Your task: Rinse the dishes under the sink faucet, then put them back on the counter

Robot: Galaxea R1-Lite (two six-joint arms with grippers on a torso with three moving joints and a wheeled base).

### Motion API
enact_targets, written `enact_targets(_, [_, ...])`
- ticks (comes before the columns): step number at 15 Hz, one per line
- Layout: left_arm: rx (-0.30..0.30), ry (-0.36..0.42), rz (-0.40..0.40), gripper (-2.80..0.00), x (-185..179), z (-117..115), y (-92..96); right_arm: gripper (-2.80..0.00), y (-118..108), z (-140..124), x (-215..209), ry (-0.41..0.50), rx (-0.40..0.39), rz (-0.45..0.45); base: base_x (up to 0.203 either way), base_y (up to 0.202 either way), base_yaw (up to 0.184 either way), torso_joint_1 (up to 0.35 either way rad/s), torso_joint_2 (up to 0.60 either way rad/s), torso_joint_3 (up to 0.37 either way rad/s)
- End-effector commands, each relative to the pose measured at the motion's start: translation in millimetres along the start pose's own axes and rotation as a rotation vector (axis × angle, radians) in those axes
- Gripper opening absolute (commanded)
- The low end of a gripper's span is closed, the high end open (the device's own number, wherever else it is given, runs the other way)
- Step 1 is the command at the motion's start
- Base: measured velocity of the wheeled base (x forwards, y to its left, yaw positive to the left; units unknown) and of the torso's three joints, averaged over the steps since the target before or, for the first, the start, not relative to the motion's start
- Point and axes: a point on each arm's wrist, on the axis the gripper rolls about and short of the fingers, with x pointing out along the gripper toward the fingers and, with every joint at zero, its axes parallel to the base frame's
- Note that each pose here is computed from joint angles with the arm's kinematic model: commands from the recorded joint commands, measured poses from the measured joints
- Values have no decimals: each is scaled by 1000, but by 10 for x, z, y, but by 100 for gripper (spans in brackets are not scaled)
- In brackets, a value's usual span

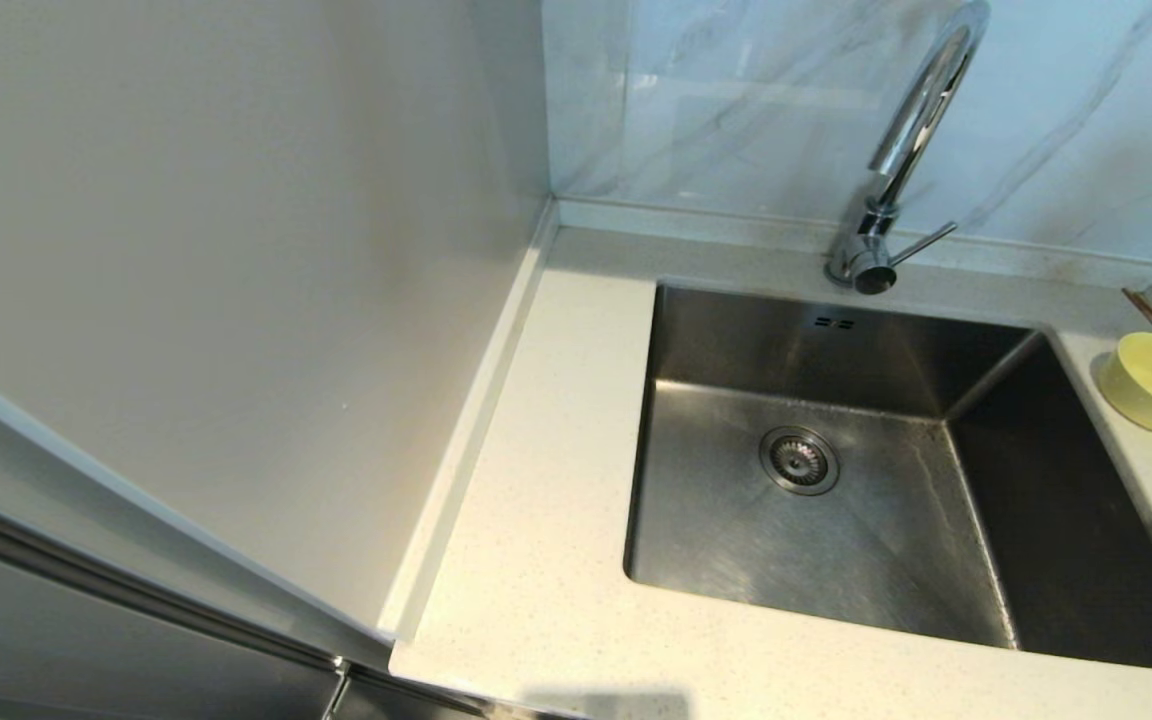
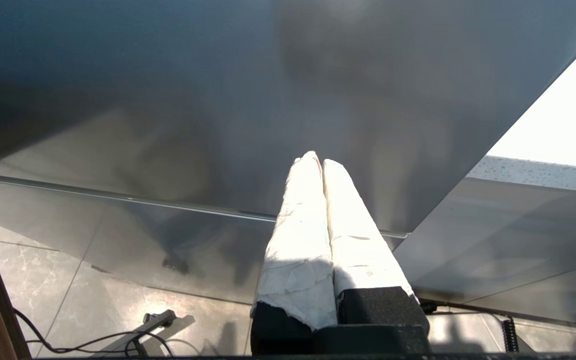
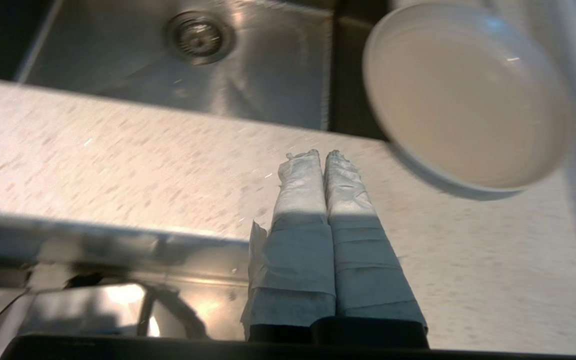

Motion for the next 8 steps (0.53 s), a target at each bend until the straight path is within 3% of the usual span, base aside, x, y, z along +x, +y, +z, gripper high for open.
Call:
enact_targets(1, [0,0,0,-280,0,0,0,-280,15,-159,-14,-25,1,63,0,0,0,0,0,0])
enact_targets(8, [0,1,0,-280,0,-1,0,-280,65,-240,60,-49,49,192,0,0,0,0,0,0])
